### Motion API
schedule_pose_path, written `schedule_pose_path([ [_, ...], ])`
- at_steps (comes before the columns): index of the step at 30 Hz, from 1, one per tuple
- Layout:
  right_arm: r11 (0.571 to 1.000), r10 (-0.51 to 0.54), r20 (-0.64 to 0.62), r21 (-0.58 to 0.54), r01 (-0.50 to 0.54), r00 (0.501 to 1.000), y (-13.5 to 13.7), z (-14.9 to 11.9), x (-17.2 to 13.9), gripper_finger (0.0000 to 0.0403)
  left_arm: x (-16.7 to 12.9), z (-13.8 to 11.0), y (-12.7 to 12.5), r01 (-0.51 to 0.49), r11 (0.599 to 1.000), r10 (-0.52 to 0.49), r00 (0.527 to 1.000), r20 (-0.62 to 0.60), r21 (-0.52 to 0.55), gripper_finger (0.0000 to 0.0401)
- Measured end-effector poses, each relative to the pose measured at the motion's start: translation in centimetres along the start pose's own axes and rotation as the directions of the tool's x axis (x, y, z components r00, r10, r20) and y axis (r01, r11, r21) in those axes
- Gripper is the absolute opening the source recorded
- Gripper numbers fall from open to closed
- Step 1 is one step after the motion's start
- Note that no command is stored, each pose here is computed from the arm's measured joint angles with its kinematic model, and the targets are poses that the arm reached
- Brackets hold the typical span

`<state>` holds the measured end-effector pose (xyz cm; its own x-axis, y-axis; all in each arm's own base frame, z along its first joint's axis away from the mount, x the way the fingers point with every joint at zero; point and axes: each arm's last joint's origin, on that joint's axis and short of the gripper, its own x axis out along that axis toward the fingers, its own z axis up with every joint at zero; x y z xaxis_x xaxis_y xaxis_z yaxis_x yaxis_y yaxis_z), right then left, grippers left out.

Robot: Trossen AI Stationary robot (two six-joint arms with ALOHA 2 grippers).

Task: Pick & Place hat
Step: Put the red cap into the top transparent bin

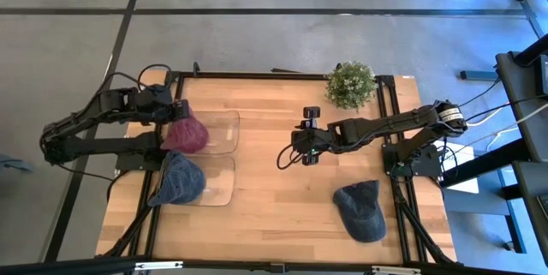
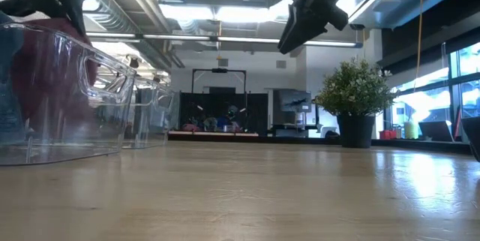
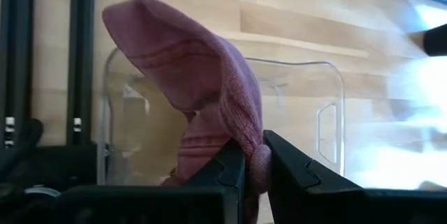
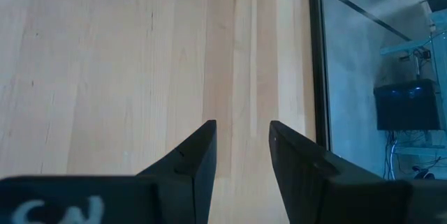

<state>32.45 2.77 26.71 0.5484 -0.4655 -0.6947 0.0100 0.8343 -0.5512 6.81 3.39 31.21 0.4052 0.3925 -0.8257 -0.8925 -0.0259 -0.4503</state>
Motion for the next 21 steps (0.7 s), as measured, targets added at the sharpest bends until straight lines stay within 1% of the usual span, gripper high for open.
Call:
schedule_pose_path([
  [4,1.0,0.0,0.0,0.0,0.0,1.0,0.0,0.0,0.0,0.0133,0.2,0.1,-0.2,-0.023,0.999,0.023,1.0,0.021,0.031,0.0034],
  [8,1.0,0.0,0.0,0.0,0.0,1.0,0.0,0.0,0.0,0.0133,0.6,0.1,-0.5,-0.047,0.996,0.046,0.999,0.016,0.071,0.0033],
  [12,1.0,0.0,0.0,0.0,0.0,1.0,0.0,0.0,0.0,0.0133,0.9,0.2,-0.8,-0.067,0.99,0.066,0.998,0.018,0.122,0.0046],
  [18,1.0,-0.001,-0.001,0.001,0.001,1.0,0.0,0.0,0.0,0.0133,1.1,0.2,-0.9,-0.076,0.966,0.074,0.997,0.016,0.247,0.0057],
  [21,1.0,-0.004,-0.005,0.009,0.004,1.0,-0.2,-0.1,0.1,0.0133,1.1,0.2,-0.9,-0.087,0.961,0.08,0.996,0.038,0.264,0.0058],
])
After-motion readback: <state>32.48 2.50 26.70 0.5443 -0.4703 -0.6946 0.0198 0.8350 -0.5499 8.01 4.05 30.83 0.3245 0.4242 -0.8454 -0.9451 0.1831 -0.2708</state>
